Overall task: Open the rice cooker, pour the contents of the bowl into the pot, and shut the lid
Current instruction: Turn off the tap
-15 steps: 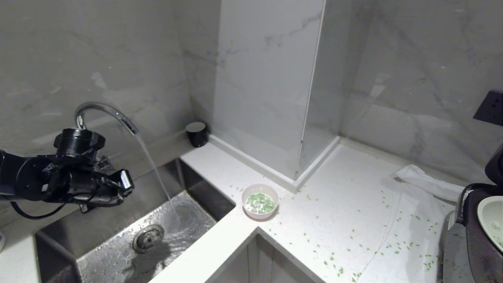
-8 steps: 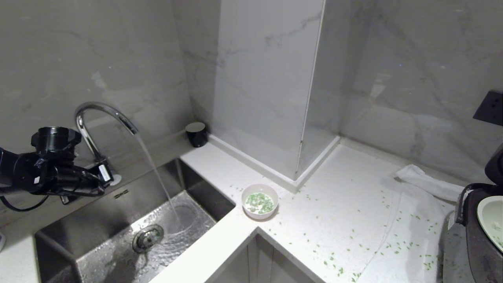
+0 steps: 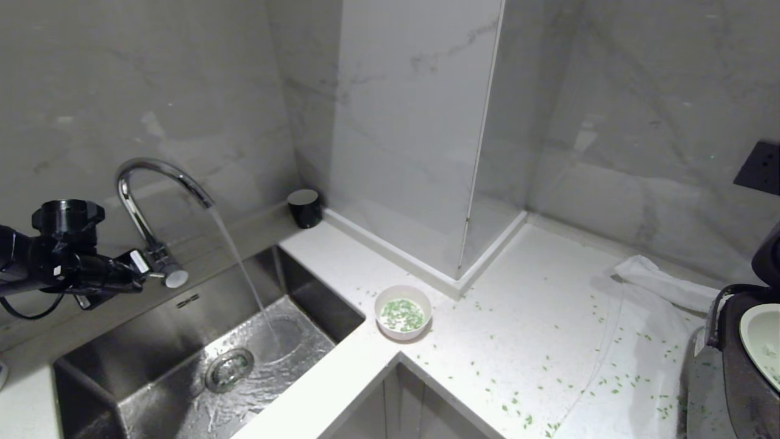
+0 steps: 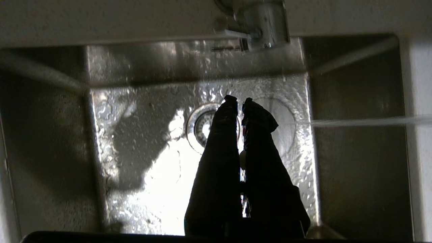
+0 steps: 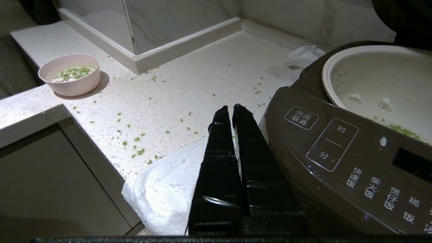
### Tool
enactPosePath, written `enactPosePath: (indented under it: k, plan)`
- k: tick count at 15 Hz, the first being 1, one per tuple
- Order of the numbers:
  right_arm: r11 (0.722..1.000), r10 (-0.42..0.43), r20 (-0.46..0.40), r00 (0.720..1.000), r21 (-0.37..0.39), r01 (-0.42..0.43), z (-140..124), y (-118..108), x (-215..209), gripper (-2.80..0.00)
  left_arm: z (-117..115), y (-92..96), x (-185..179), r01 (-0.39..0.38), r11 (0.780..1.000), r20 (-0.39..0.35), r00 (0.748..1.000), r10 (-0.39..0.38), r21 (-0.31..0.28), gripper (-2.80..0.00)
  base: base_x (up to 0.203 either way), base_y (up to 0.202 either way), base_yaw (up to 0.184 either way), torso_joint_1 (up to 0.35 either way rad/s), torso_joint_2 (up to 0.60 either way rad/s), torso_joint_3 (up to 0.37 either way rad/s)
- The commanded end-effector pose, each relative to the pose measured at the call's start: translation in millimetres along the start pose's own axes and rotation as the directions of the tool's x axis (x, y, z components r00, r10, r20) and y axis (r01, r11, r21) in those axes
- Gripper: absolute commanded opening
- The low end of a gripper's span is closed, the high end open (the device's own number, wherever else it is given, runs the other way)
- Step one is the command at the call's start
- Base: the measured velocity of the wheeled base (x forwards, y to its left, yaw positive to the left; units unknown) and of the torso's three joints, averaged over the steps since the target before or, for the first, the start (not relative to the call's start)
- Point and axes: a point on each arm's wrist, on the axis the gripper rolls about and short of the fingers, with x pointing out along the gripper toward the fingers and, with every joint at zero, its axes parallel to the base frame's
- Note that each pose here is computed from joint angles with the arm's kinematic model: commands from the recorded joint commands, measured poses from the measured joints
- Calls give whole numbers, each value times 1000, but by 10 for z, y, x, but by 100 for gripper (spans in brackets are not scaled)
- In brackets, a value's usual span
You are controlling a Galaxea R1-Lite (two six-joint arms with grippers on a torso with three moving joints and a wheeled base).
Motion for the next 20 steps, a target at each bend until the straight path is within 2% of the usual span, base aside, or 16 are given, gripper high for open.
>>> enactPosePath:
  k: [1,3,9,15,17,20]
  plan:
    - [1000,1,0,1000,0,-1,-1,0,0,-280,70,100,243,-21,999,5,1000,21,-27,-280,0,0,0,0,0,0]
    - [1000,1,0,1000,0,-1,1,0,0,-280,113,140,314,-25,999,13,1000,25,-37,-280,0,0,0,0,0,0]
    - [1000,1,0,1000,0,-1,-1,0,0,-280,202,102,425,-11,999,42,999,13,-42,-280,0,0,0,0,0,0]
    - [1000,1,-1,1000,0,-1,-1,0,0,-280,269,107,423,-13,998,63,998,17,-61,-280,0,0,0,0,0,0]
    - [1000,1,0,1000,0,-1,-1,0,0,-280,263,93,313,-9,998,57,998,12,-59,-280,0,0,0,0,0,0]
    - [1000,1,0,1000,0,-1,-1,0,0,-280,256,-25,-114,40,998,74,997,-37,-40,-280,0,0,0,0,0,0]
